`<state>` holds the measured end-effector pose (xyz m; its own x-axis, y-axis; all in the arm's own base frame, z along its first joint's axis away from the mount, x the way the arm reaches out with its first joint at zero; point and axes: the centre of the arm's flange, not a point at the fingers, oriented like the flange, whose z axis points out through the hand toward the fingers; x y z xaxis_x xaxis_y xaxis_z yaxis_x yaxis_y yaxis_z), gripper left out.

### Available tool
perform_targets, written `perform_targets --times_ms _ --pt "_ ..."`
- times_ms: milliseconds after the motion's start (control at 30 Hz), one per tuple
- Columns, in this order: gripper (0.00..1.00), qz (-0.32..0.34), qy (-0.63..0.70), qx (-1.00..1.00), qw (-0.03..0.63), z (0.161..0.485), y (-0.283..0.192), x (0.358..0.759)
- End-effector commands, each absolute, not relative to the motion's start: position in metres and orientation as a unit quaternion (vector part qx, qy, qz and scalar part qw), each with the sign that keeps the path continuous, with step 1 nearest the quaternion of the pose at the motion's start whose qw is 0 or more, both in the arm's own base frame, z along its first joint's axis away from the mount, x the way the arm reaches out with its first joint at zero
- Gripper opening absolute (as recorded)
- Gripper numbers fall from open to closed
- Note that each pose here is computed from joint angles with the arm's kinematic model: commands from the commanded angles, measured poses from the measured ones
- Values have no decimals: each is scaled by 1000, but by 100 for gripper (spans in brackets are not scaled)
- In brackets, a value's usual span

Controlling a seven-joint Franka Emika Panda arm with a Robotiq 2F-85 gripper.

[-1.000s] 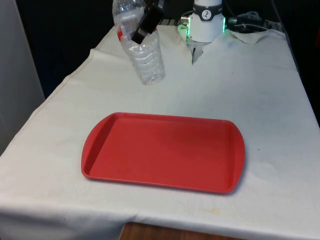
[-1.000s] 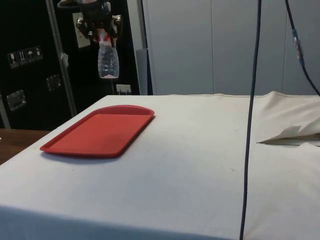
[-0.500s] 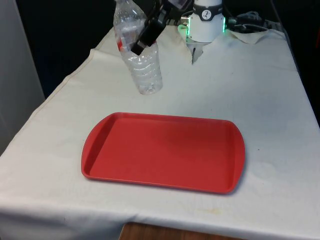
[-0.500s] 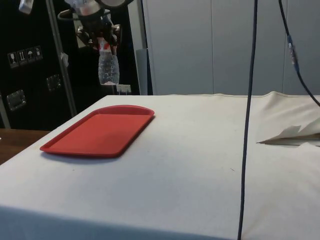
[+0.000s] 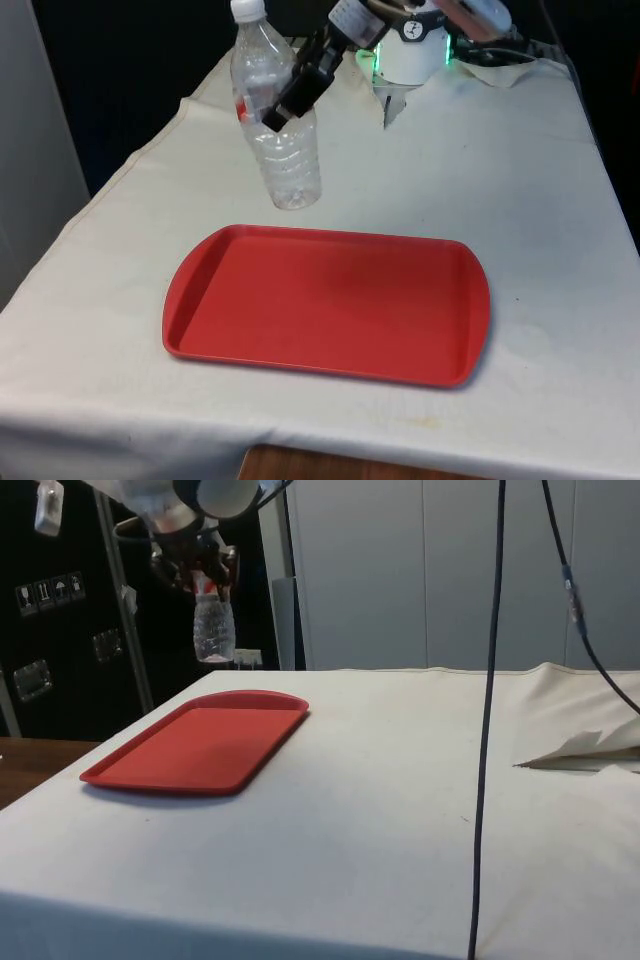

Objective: Place the bottle upright on the tray.

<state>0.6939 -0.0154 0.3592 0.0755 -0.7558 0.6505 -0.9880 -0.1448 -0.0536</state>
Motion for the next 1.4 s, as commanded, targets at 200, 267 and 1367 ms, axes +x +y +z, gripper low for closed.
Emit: perform_targets --times_ms 200,267,1367 --pt "3 293 -623 692 218 347 -7 700" --pt "3 295 -622 691 221 342 -5 702" --pt "3 312 -623 672 251 271 29 711"
